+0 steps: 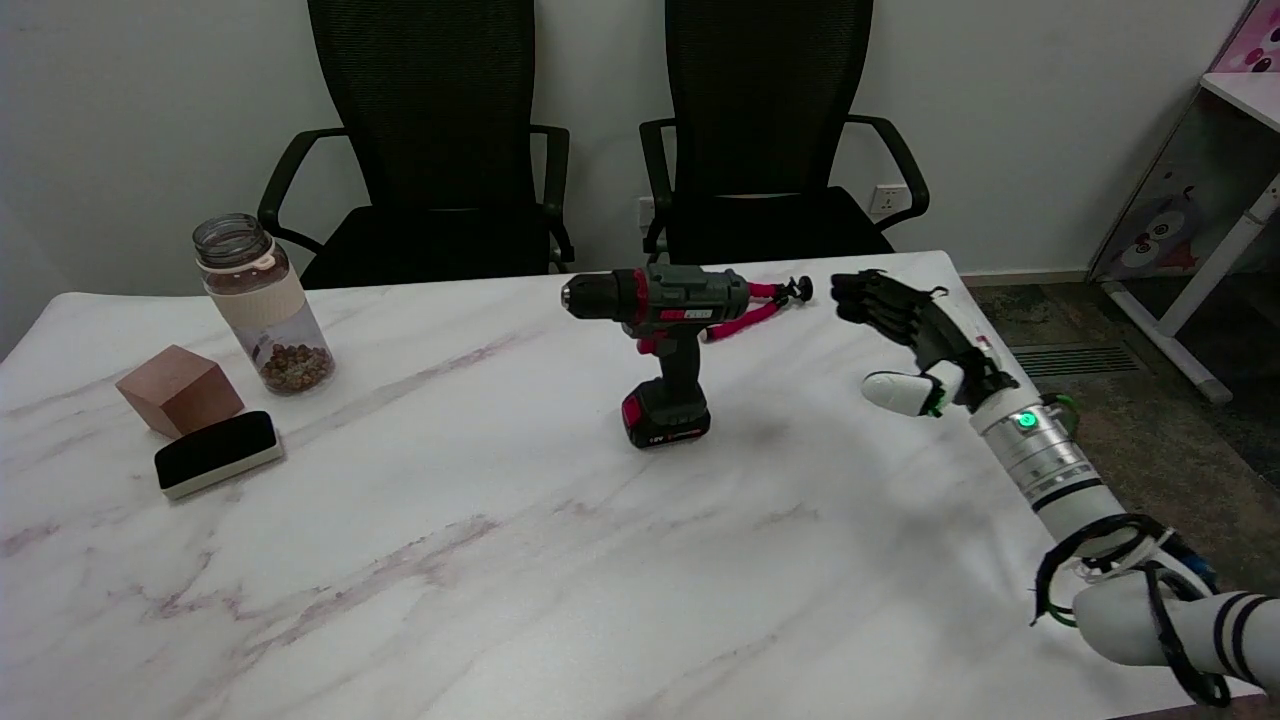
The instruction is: Pick up the power screwdriver.
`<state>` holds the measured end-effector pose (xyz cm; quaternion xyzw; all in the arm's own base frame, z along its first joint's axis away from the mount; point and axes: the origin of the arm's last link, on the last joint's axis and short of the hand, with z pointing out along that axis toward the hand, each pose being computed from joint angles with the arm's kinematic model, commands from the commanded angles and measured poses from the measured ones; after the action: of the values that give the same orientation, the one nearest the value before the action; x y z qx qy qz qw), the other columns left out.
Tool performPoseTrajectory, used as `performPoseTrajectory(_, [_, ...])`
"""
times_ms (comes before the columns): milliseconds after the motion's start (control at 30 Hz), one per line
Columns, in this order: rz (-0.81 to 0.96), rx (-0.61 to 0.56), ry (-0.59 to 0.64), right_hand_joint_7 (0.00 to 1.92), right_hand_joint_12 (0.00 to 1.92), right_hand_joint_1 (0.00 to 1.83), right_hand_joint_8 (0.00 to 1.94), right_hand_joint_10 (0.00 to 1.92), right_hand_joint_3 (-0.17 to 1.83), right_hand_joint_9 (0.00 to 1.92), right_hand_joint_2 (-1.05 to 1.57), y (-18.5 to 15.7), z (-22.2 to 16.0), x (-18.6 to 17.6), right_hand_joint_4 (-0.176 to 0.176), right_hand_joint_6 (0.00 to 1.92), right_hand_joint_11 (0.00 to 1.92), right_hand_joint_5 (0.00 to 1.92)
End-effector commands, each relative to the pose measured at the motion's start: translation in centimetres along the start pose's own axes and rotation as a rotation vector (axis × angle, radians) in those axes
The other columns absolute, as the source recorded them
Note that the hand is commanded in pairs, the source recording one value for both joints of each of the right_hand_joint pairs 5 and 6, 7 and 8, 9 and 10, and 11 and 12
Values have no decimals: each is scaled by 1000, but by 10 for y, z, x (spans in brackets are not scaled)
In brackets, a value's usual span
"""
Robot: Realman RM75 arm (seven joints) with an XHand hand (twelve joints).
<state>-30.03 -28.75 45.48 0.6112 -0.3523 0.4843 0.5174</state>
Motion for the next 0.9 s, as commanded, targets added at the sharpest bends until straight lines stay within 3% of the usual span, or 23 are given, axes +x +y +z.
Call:
performPoseTrajectory(33, [247,-24,-114,435,367,910,435,347,972,347,-370,5,35,-79,26,435,367,435])
performPoseTrajectory(533, [395,-73,-150,373,247,901,373,276,929,276,-483,22,50,-121,173,373,247,373])
performPoseTrajectory(900, [407,-93,-181,312,195,902,312,249,926,249,-563,25,69,-129,176,312,195,312])
